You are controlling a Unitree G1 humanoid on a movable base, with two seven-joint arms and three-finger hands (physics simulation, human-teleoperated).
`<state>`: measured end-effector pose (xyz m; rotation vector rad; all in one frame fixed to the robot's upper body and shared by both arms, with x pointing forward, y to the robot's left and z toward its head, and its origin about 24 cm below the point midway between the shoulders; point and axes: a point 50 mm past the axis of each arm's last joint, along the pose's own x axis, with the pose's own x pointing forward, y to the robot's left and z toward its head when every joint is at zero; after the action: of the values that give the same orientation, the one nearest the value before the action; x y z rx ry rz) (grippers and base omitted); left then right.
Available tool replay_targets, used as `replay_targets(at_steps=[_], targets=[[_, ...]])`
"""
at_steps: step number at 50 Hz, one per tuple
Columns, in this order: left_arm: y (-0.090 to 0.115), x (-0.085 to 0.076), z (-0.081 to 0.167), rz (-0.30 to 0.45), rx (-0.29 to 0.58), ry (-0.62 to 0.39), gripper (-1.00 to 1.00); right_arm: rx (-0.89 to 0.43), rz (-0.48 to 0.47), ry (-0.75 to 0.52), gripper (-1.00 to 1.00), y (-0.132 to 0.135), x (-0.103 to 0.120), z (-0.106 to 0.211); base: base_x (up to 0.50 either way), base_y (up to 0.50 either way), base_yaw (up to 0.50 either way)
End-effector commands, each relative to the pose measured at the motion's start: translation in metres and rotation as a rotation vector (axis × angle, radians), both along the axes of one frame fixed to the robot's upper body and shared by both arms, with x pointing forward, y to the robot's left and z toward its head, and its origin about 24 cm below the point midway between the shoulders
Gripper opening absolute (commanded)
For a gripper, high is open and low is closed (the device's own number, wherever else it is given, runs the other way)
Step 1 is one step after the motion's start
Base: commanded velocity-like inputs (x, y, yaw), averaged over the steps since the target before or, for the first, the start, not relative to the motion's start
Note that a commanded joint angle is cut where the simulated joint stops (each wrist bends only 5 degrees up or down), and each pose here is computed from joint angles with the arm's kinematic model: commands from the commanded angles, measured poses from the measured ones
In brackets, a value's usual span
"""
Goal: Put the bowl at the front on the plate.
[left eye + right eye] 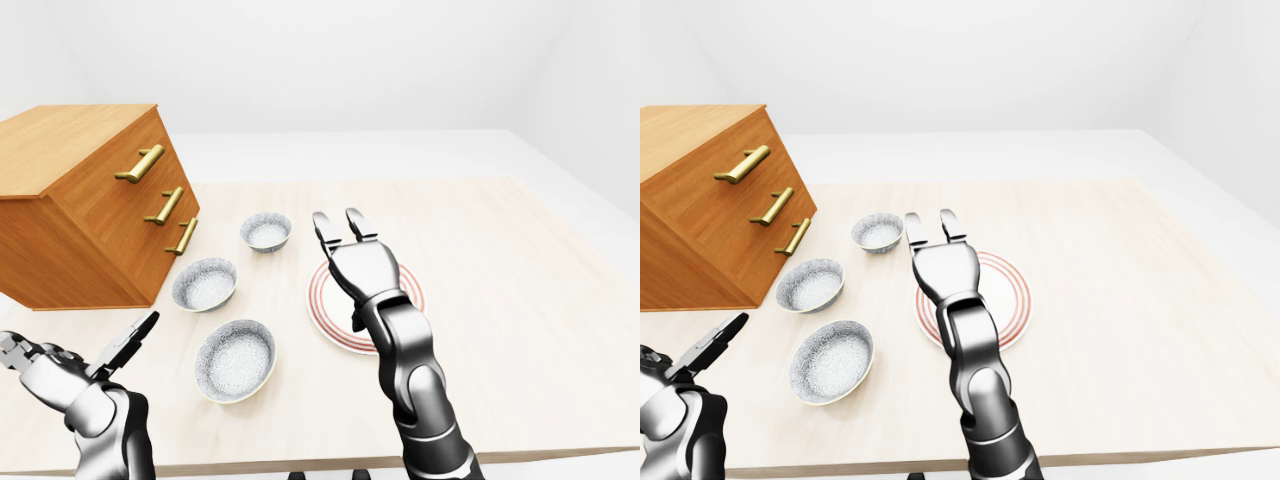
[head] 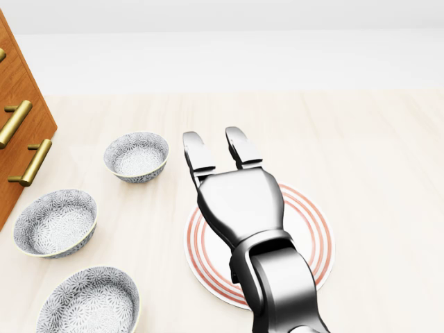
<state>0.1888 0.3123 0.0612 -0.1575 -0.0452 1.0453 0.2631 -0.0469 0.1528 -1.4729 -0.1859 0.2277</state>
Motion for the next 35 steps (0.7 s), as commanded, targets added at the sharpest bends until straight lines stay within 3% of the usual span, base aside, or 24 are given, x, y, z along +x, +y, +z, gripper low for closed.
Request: replay_targets(at_steps=[1,24,35], targets=[[0.000,0.001,-0.002,-0.002,-0.001,0.008,1.00,0.001,0.032,0.012,1.00,0.008,-0.004,-0.005,0.00,0.00,0.00],[0.000,0.000,0.000,-0.001,0.001,0.004,1.00,-0.054,0.086,0.049,1.00,0.029,-0.016,-0.010,0.00,0.00,0.00],[0.000,0.002,-0.004,-0.001,0.000,0.005,1.00,-0.074,0.120,0.027,1.00,0.043,-0.028,0.008,0.00,0.00,0.00]])
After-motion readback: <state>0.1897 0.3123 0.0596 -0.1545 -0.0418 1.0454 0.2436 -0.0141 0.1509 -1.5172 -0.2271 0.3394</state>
